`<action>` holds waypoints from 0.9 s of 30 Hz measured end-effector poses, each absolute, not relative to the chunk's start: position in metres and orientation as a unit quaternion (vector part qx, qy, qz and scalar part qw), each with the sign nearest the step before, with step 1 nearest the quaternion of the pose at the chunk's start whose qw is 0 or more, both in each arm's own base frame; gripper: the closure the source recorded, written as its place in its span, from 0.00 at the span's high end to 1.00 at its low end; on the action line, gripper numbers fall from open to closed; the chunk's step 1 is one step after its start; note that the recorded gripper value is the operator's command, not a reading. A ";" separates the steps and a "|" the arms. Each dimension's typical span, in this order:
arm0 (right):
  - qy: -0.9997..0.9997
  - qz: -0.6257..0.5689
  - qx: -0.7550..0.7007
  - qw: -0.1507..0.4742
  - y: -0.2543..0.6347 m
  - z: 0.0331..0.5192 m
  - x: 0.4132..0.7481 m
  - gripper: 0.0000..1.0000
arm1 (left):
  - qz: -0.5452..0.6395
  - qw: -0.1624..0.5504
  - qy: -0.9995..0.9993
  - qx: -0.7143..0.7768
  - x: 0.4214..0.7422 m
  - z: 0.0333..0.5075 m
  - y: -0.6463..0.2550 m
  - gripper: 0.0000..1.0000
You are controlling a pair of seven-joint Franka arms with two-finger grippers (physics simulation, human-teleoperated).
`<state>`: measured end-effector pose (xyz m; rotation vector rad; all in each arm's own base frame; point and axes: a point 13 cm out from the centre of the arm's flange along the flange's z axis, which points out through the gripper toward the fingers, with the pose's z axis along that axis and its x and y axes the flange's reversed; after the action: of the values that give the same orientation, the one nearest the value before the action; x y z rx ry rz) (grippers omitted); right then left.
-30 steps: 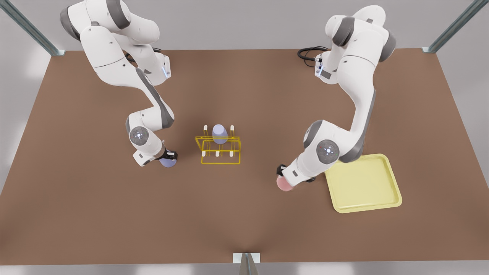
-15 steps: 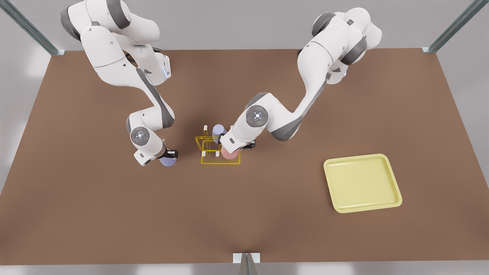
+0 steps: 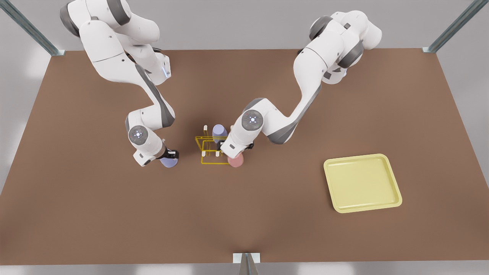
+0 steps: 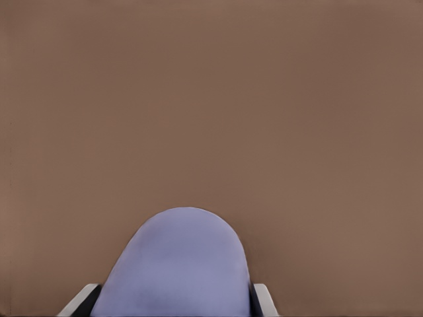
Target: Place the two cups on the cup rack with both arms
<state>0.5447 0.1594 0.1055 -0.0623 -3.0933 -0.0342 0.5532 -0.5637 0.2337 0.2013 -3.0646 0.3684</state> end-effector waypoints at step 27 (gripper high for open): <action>-0.984 -0.165 0.015 0.066 0.297 0.225 0.531 0.86 | -0.061 0.138 -0.987 0.046 0.541 0.432 -0.144 1.00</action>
<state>0.5315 0.2969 0.2247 0.0467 -2.9678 -0.4974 0.5410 -0.1444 0.4319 0.1340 -2.8555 -0.1774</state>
